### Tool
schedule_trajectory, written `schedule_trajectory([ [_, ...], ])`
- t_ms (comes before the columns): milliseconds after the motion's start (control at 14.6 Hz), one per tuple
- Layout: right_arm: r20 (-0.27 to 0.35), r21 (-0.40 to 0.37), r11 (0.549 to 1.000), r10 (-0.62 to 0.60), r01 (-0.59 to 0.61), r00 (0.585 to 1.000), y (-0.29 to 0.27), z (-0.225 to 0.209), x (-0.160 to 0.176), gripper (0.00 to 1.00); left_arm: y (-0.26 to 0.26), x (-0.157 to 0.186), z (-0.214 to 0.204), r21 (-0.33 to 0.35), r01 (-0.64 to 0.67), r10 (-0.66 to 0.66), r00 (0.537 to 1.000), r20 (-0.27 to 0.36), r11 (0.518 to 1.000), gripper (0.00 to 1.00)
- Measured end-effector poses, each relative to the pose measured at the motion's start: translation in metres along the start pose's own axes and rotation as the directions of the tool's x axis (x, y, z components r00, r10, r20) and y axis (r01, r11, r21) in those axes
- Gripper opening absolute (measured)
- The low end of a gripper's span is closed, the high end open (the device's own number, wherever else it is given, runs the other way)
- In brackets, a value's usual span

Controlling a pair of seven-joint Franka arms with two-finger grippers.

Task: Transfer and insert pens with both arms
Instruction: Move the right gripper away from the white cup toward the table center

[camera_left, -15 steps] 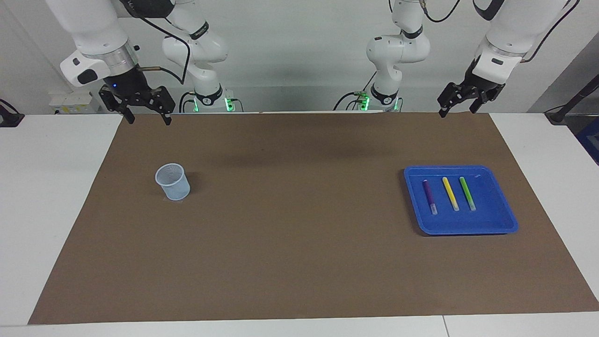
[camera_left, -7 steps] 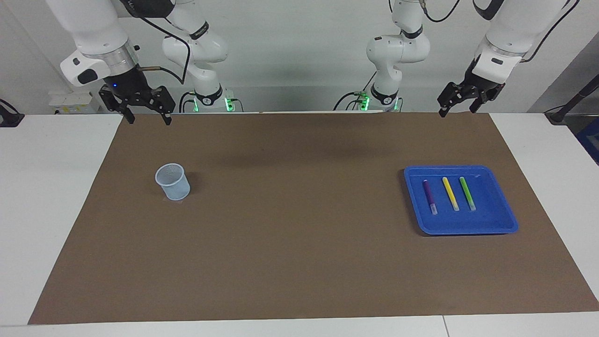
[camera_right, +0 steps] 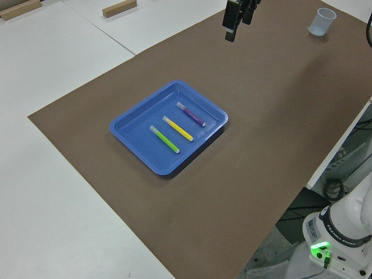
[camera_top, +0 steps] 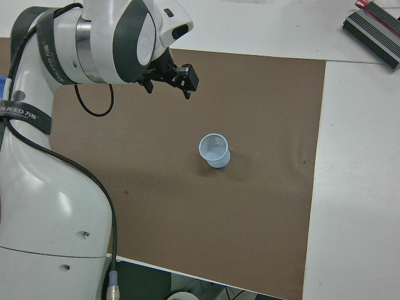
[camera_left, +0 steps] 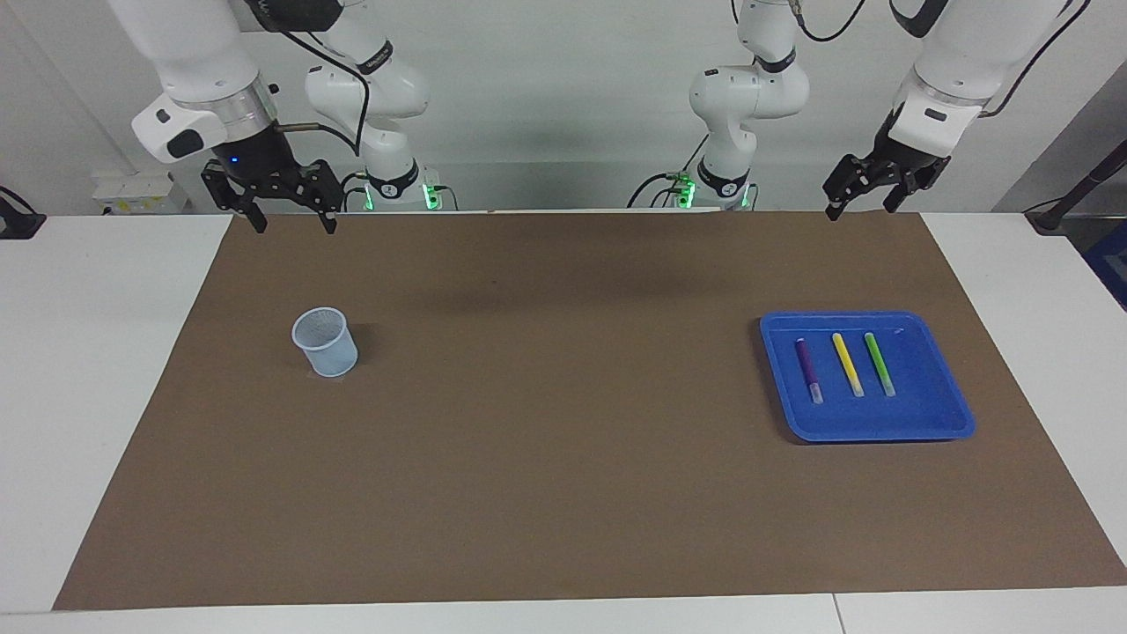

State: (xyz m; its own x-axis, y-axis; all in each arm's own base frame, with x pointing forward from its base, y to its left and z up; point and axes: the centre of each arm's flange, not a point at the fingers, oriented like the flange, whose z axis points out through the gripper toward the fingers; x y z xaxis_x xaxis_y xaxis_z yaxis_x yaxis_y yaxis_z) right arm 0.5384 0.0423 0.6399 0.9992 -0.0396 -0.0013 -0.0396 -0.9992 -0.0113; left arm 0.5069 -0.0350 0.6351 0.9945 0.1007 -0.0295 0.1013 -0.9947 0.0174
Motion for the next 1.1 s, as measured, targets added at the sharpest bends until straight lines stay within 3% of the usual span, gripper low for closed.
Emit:
schedule_trajectory([
  [343,0.0,0.0,0.998,-0.064,0.064,0.998,-0.035,0.0,-0.005,1.0,0.0,0.0,-0.002,-0.001,0.0,0.0,1.0,-0.003,1.0,1.0],
  [548,0.014,0.064,0.996,-0.067,0.066,0.998,-0.042,0.003,-0.007,1.0,0.0,0.0,-0.004,-0.001,0.0,0.0,1.0,-0.009,1.0,1.0],
  [1096,0.027,0.145,0.988,-0.063,0.059,0.998,-0.051,0.019,-0.009,1.0,0.0,-0.001,-0.006,-0.002,0.0,0.0,1.0,-0.013,1.0,1.0],
])
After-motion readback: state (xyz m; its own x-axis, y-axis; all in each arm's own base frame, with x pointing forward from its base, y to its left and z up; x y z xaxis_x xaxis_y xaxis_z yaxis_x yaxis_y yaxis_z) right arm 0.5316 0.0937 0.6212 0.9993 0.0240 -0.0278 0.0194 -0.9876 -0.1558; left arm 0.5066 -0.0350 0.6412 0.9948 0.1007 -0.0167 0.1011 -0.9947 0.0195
